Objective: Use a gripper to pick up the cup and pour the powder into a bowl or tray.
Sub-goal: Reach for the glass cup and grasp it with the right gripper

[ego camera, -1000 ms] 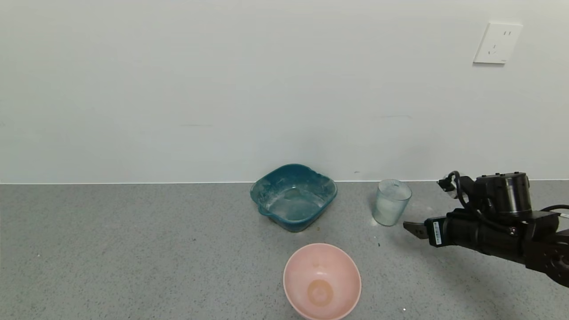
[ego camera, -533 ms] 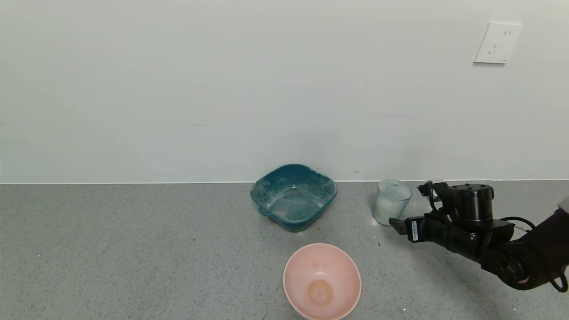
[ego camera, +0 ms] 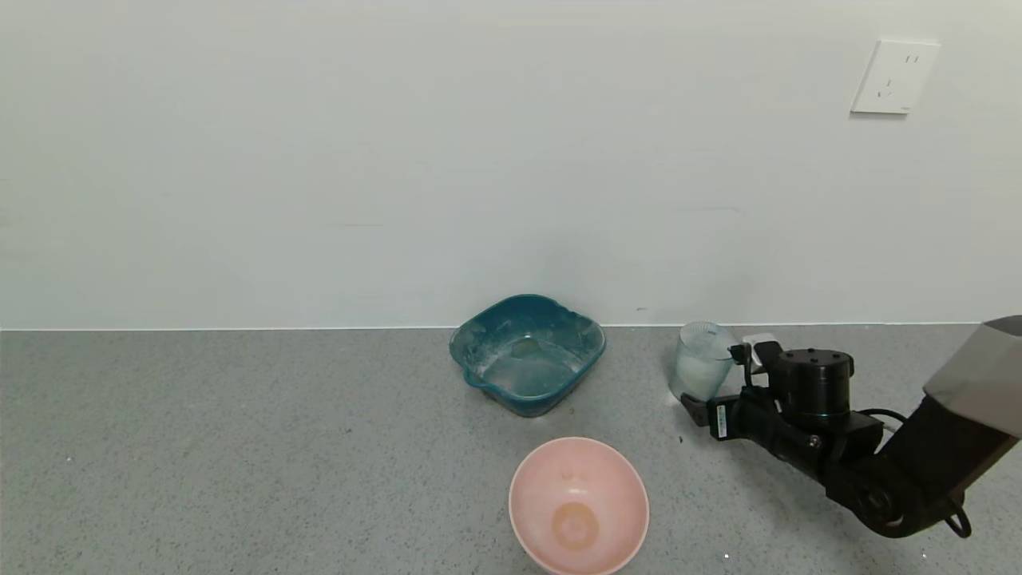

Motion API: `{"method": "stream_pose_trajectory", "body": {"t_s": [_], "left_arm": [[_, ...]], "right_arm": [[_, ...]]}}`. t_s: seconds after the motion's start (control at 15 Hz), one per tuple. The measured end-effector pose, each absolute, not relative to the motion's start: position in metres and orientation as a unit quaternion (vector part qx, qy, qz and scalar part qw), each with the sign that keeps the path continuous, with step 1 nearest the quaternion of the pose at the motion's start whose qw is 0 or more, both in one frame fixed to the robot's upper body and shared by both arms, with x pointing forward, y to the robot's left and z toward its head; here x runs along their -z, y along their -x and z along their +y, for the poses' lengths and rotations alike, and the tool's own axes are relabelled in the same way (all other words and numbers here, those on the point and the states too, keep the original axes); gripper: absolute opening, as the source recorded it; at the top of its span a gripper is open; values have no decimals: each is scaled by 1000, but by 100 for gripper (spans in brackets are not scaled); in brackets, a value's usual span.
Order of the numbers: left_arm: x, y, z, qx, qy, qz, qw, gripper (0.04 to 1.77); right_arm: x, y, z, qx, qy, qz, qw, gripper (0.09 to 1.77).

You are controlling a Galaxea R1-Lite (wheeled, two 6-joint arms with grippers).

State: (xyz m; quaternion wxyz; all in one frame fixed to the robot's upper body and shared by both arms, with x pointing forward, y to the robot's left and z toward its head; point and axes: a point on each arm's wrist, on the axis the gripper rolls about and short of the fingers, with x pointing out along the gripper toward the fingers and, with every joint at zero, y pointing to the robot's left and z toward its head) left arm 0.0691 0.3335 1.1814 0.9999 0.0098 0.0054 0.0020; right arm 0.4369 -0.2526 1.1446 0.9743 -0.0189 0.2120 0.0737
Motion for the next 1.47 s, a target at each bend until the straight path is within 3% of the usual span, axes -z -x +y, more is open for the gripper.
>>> {"method": "stream_pose_trajectory", "body": {"t_s": [1.47], "left_arm": [[-1181,-69,334,-2,-10,5,1000,176]], "right_arm": [[-1120,-469,-242,-60,4,110,992,171]]}}
